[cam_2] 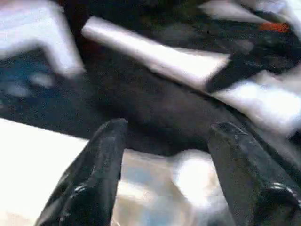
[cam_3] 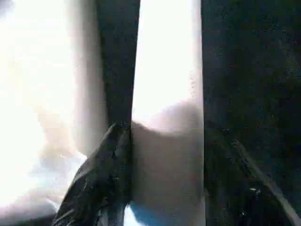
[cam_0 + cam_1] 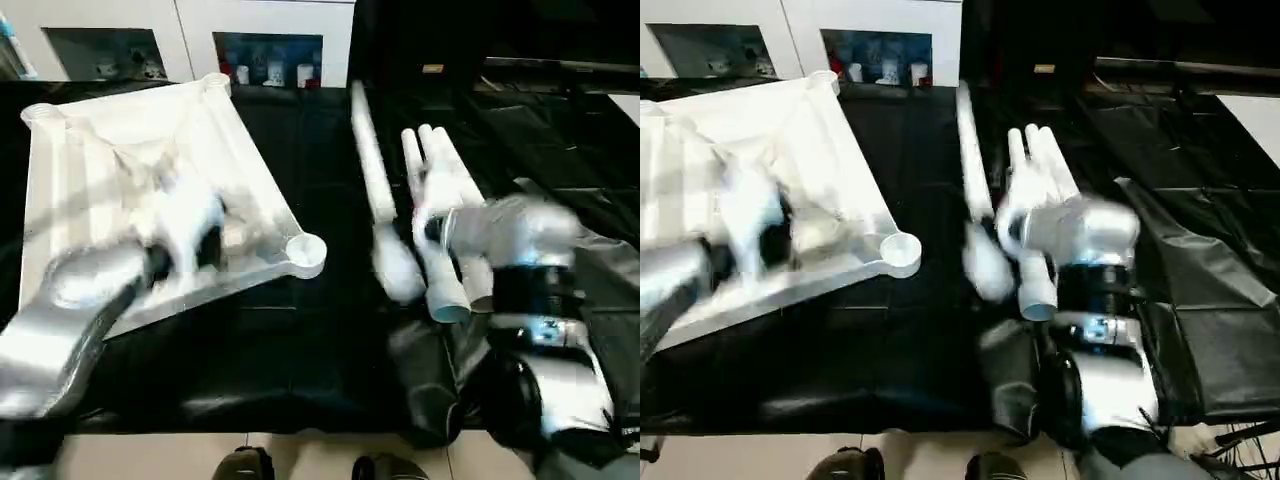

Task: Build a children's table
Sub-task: Pick table leg

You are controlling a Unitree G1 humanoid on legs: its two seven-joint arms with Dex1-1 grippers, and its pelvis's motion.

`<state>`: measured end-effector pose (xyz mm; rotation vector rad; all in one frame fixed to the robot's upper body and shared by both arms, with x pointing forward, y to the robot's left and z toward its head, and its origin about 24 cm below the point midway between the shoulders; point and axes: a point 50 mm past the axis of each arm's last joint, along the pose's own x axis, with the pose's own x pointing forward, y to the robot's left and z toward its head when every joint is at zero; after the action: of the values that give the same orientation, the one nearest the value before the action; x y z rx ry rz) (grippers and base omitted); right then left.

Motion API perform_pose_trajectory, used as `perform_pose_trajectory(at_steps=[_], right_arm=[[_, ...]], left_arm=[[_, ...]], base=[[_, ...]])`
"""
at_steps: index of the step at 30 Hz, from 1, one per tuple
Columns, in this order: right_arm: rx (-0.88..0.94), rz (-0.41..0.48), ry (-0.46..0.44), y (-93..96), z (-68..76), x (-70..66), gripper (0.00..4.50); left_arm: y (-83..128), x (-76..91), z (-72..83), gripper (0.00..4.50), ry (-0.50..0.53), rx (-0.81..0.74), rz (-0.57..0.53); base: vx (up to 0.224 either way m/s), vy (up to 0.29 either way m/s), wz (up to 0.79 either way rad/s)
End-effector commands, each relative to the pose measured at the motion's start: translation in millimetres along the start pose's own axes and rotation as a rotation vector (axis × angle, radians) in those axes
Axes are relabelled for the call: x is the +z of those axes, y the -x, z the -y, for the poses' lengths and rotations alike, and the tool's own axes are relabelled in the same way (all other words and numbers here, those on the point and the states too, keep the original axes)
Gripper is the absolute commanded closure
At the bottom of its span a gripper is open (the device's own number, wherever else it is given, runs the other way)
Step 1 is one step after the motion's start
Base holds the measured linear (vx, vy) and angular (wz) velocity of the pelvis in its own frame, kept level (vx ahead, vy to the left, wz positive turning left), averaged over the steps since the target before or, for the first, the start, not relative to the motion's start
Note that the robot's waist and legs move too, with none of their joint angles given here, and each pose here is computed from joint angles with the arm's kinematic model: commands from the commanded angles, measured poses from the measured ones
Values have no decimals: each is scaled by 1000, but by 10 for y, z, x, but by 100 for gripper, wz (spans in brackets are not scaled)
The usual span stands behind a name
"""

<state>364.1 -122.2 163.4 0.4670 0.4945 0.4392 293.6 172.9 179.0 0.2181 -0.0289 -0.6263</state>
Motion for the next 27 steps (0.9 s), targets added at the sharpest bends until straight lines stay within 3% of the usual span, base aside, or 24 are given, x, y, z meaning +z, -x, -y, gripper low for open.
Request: perform_pose_trajectory(at_steps=[1, 3, 5, 7, 9, 15, 27], right_arm=[[99, 141, 56, 134, -86, 196, 266], [156, 169, 99, 217, -78, 207, 266], [238, 183, 132, 319, -59, 190, 266], [297, 189, 147, 391, -55, 176, 266], [339, 198, 148, 447, -57, 171, 267], [549, 213, 149, 610, -158, 99, 267], [628, 162, 233, 650, -237, -45, 267]], left_arm=[[-34, 40, -110, 108, 70, 119, 34], [-140, 124, -194, 95, 171, 269, 82], [-265, 192, -196, 77, 394, 224, 110], [-326, 296, -118, 56, 480, 79, 176], [-355, 386, -46, 49, 487, -12, 232], [-503, 575, 68, 6, 535, -87, 279], [-585, 668, 217, 0, 648, -228, 265]], base=[[0, 0, 0], [0, 0, 0], [0, 0, 0], [0, 0, 0], [0, 0, 0], [0, 0, 0], [0, 0, 0]])
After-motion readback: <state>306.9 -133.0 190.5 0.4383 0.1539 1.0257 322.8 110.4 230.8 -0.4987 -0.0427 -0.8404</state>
